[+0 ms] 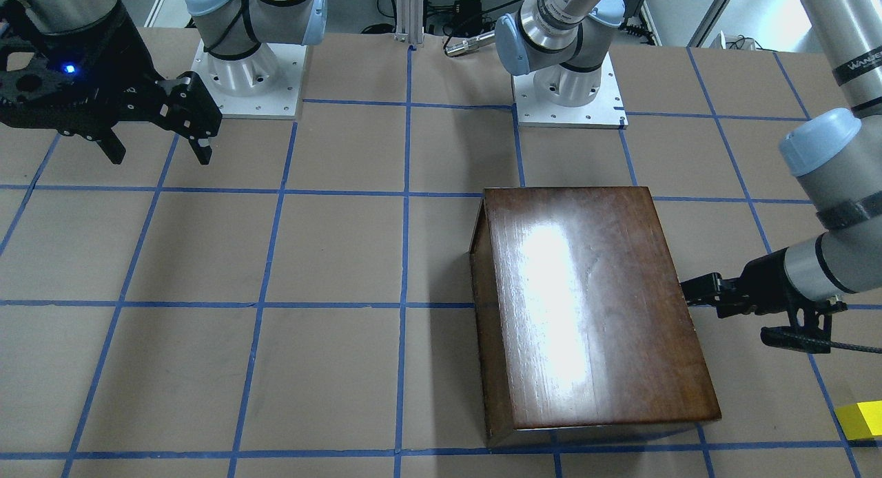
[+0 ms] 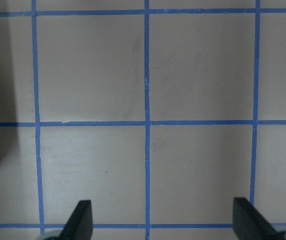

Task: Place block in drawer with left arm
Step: 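Grasp the white drawer handle with the left gripper, then pull the drawer open toward the yellow cube with the left gripper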

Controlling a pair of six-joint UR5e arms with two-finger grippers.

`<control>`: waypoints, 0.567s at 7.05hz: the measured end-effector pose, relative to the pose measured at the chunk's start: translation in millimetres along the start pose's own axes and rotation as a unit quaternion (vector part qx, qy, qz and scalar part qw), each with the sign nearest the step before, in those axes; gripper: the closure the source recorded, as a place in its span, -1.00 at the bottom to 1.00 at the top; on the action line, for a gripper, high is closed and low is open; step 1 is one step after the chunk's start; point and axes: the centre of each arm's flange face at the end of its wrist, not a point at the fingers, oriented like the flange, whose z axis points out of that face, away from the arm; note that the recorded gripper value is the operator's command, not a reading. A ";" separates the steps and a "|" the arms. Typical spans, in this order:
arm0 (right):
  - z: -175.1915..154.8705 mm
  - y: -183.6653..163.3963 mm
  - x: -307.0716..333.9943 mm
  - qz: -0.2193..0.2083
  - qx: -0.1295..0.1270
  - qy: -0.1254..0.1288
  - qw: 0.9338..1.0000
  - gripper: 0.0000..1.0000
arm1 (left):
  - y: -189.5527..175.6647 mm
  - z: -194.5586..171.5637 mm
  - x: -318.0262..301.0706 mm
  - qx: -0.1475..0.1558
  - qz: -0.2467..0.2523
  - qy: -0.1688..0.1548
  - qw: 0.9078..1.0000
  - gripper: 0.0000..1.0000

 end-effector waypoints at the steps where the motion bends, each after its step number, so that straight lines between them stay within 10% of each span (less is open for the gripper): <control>1: -0.1 0.1 -0.2 0.000 0.000 0.000 1.000 -1.00 | -0.7 1.0 -0.6 0.001 0.000 0.000 1.000 -1.00; 4: -0.4 0.3 -0.2 0.000 0.000 0.000 1.000 -1.00 | -1.8 -1.0 -4.2 0.008 0.002 -0.008 1.000 -1.00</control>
